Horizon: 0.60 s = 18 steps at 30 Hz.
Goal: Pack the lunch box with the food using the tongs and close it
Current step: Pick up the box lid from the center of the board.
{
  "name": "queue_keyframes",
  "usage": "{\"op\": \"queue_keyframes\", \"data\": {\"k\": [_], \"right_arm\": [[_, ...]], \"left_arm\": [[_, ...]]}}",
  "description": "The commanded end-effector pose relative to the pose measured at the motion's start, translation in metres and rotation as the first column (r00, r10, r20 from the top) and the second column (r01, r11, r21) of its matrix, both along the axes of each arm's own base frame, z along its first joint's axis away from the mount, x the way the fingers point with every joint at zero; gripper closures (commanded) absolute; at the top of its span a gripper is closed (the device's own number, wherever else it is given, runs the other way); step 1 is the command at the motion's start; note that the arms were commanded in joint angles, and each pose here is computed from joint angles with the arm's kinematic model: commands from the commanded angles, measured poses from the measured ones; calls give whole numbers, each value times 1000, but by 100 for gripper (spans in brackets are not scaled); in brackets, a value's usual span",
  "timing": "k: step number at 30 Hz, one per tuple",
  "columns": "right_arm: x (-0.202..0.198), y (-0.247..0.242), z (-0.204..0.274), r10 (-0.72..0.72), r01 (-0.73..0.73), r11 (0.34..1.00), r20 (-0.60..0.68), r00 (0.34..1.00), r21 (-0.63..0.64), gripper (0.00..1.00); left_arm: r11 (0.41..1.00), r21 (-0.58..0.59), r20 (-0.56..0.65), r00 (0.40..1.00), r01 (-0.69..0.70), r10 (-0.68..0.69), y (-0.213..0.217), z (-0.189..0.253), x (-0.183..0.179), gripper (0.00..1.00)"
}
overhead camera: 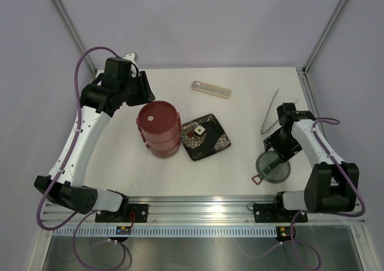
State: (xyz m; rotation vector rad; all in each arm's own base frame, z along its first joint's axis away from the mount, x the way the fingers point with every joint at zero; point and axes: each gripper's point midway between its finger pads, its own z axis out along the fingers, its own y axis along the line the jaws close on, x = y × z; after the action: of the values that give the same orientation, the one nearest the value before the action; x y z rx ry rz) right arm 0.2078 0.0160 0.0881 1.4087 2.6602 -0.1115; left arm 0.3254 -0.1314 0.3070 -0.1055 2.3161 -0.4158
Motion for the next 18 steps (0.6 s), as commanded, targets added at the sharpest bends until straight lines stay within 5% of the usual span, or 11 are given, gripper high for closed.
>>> {"op": "queue_keyframes", "data": {"k": [1, 8, 18], "right_arm": [[20, 1, -14, -33, 33, 999, 39, 999, 13, 31], [21, -1, -36, -15, 15, 1000, 21, 1000, 8, 40], [20, -8, -16, 20, -17, 999, 89, 996, -33, 25]], "left_arm": [[999, 21, 72, 996, -50, 48, 13, 19, 3, 56], [997, 22, 77, 994, -78, 76, 20, 22, 4, 56], [998, 0, 61, 996, -68, 68, 15, 18, 11, 56]]}}
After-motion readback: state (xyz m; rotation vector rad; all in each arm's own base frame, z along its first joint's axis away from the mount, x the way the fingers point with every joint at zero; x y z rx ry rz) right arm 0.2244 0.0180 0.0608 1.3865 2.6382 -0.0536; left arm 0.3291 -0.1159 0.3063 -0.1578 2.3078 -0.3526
